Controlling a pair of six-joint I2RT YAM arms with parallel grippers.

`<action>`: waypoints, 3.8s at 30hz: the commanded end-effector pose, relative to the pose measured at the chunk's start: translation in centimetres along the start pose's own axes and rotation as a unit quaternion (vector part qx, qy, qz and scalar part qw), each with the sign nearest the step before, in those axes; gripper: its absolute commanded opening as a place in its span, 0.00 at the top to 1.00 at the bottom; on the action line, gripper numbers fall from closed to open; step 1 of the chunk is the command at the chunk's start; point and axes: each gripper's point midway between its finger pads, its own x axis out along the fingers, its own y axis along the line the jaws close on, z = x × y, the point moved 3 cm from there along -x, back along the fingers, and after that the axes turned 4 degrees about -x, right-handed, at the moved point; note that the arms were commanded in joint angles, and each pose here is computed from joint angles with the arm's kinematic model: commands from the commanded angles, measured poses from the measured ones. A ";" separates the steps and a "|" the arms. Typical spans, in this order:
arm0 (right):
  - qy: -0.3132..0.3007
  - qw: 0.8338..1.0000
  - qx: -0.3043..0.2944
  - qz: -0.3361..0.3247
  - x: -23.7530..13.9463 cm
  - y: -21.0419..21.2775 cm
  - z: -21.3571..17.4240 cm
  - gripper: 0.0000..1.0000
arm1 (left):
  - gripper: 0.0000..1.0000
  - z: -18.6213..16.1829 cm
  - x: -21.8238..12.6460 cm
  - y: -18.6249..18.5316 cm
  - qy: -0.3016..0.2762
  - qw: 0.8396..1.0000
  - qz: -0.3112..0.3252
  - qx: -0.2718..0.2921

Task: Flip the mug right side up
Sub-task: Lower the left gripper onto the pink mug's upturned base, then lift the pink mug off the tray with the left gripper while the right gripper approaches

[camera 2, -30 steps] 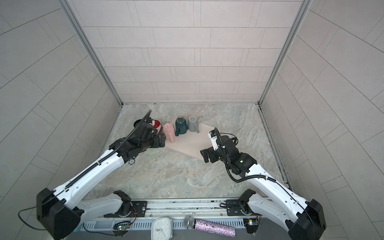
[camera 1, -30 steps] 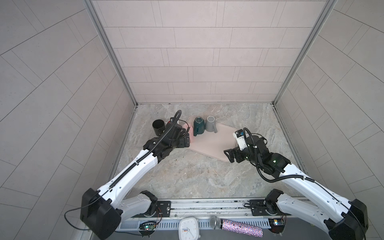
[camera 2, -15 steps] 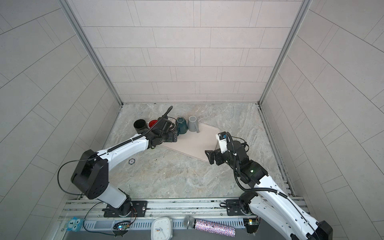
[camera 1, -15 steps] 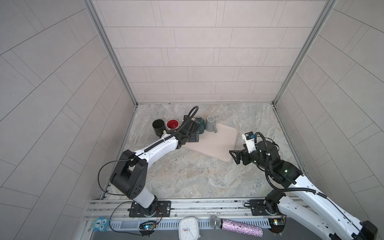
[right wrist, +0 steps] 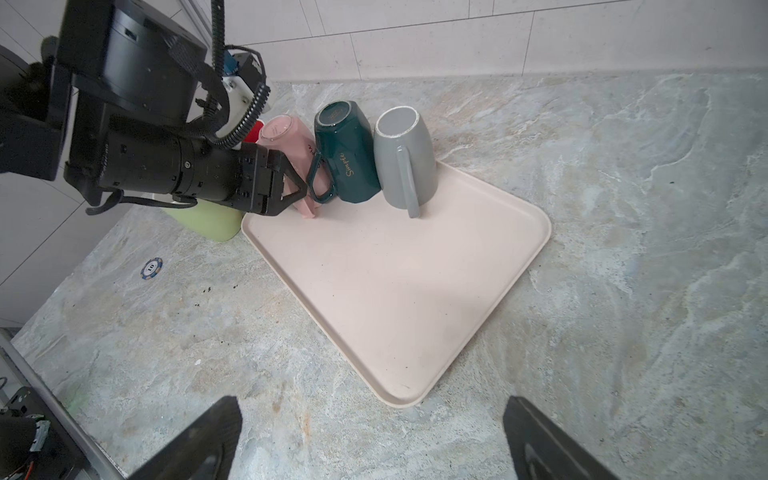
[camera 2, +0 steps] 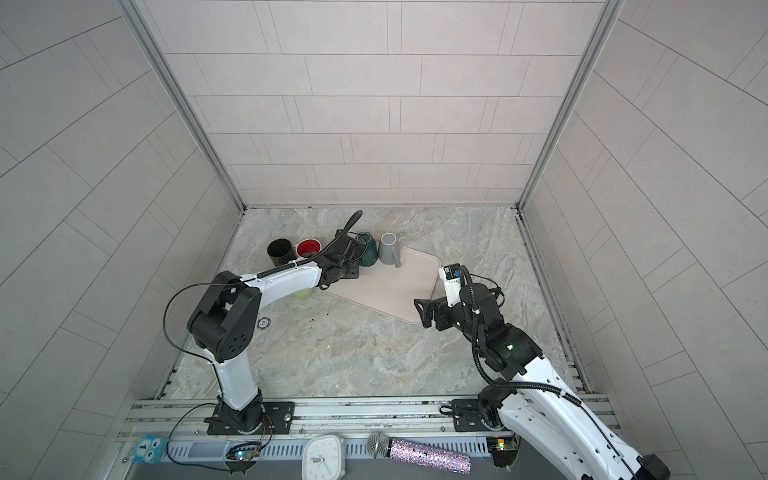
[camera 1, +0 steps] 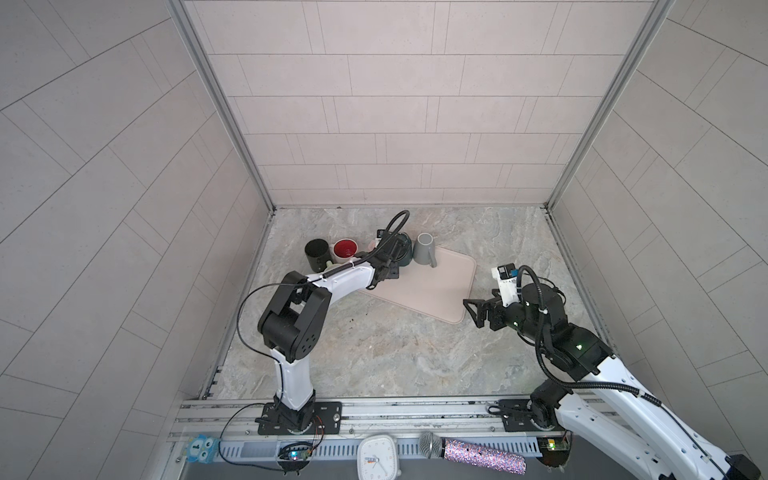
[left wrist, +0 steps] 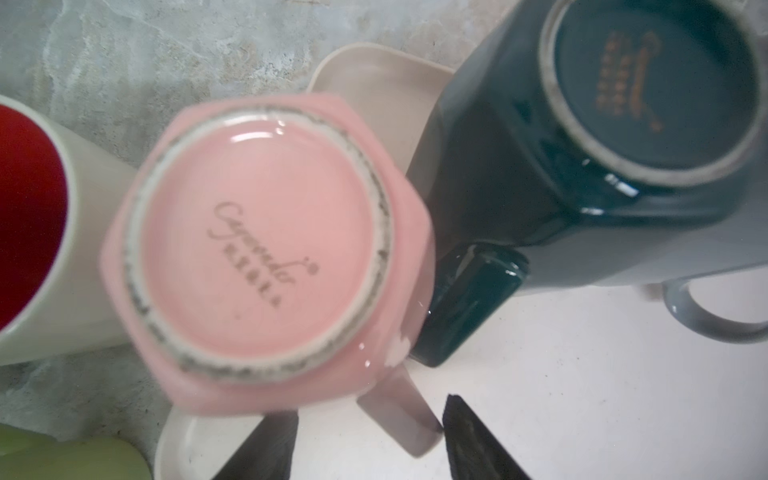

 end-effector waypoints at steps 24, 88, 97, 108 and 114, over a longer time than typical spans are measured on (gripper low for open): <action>0.036 0.998 0.054 0.012 0.9 -0.2 -3.4 0.00 | 0.51 1.9 1.0 2.0 0.010 0.999 0.020 -0.031; -0.065 0.962 0.155 0.214 3.2 4.7 -0.2 0.02 | 1.00 5.3 -16.8 -5.8 -0.045 0.933 -0.357 -0.010; -0.116 0.946 0.143 0.266 4.2 6.3 4.6 0.28 | 1.00 5.6 -20.3 -7.4 -0.078 0.900 -0.428 -0.026; -0.164 0.898 0.182 0.366 5.2 8.2 9.7 0.40 | 1.00 6.1 -24.9 -7.7 -0.149 0.842 -0.515 -0.059; -0.166 0.890 0.192 0.379 6.2 8.3 10.6 0.46 | 1.00 6.2 -25.5 -8.1 -0.148 0.830 -0.535 -0.053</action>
